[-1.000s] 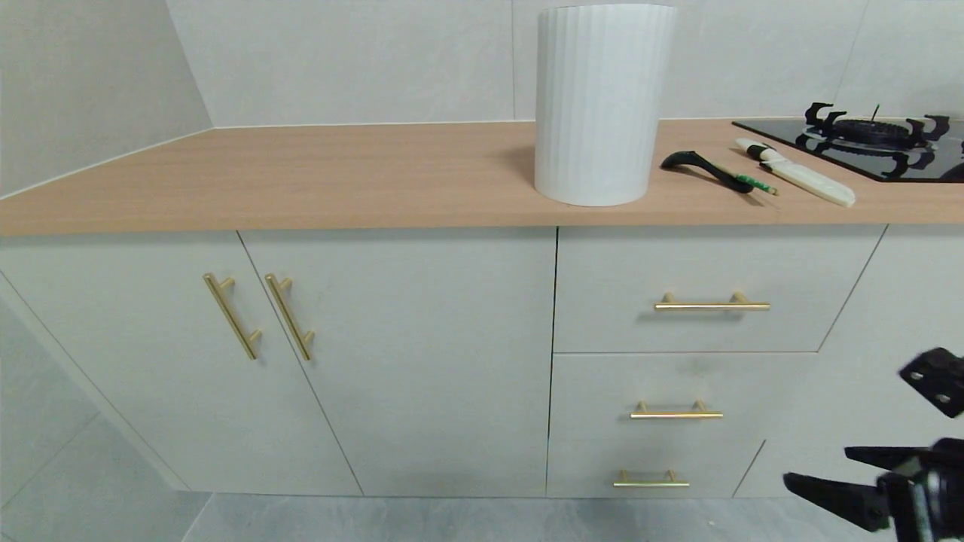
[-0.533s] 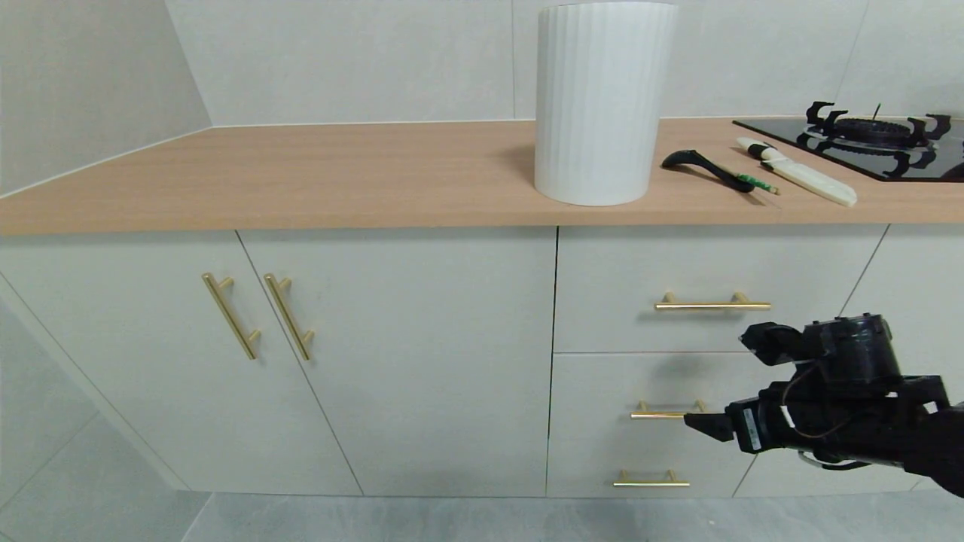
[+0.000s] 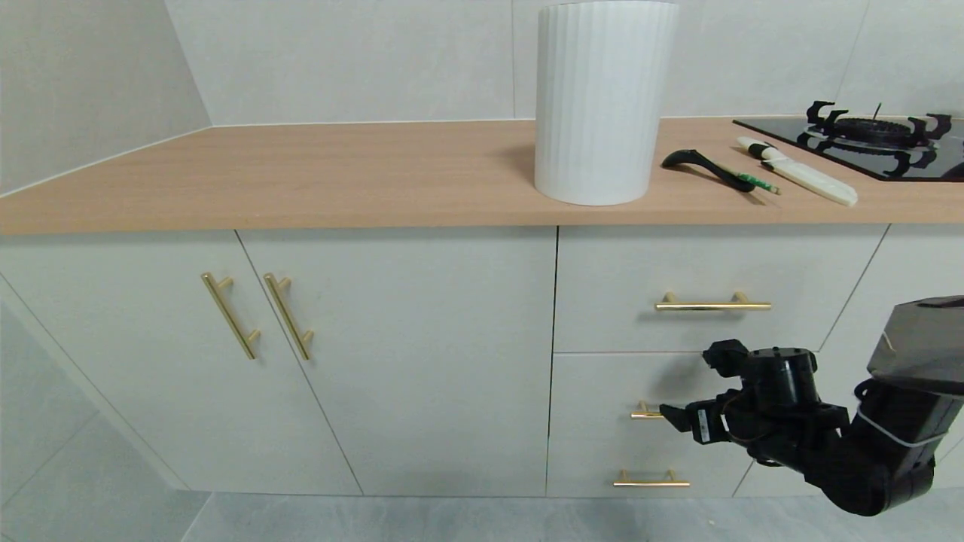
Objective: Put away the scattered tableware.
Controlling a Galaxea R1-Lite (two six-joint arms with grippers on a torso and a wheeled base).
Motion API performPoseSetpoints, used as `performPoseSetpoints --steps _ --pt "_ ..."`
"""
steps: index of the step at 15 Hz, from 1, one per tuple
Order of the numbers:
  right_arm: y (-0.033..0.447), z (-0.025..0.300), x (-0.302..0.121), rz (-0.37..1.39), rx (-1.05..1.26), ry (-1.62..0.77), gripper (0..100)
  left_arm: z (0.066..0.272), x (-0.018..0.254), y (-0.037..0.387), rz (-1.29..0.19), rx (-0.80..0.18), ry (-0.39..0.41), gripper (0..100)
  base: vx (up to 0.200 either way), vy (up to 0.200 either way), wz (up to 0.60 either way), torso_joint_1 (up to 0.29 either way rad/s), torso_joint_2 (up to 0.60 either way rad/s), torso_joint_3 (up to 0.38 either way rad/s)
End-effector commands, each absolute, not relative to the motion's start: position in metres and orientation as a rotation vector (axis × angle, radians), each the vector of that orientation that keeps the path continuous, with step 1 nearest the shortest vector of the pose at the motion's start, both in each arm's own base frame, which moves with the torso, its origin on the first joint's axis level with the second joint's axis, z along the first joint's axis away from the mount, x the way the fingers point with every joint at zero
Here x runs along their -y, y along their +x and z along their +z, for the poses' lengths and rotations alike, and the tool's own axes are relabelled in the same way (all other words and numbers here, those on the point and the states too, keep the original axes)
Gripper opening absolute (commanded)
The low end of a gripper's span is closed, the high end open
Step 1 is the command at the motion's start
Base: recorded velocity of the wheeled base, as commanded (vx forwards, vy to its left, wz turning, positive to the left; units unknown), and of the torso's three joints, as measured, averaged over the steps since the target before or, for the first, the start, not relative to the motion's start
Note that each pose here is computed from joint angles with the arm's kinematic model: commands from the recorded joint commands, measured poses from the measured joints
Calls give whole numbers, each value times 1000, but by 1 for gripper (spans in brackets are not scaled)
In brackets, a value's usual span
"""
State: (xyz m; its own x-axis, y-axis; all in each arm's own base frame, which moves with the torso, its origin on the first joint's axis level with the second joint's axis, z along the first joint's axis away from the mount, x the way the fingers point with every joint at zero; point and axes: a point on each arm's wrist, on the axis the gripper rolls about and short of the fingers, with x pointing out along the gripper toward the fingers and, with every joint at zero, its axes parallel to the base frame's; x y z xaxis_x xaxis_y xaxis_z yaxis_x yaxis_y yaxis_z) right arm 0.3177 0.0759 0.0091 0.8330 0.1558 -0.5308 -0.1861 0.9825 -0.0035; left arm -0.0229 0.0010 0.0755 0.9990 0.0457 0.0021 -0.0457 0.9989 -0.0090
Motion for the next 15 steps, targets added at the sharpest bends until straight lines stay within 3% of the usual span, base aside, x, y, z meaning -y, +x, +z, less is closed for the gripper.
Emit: performPoseSetpoints --steps 1,7,15 --pt "324 -18 -76 132 -584 -76 100 76 -1 -23 46 2 -9 100 0 0 0 0 0 0" --pt "345 -27 -78 -36 -520 -46 100 76 -1 -23 48 2 -9 100 0 0 0 0 0 0" --pt "340 -38 -78 -46 -563 -65 100 76 -1 -23 46 2 -9 100 0 0 0 0 0 0"
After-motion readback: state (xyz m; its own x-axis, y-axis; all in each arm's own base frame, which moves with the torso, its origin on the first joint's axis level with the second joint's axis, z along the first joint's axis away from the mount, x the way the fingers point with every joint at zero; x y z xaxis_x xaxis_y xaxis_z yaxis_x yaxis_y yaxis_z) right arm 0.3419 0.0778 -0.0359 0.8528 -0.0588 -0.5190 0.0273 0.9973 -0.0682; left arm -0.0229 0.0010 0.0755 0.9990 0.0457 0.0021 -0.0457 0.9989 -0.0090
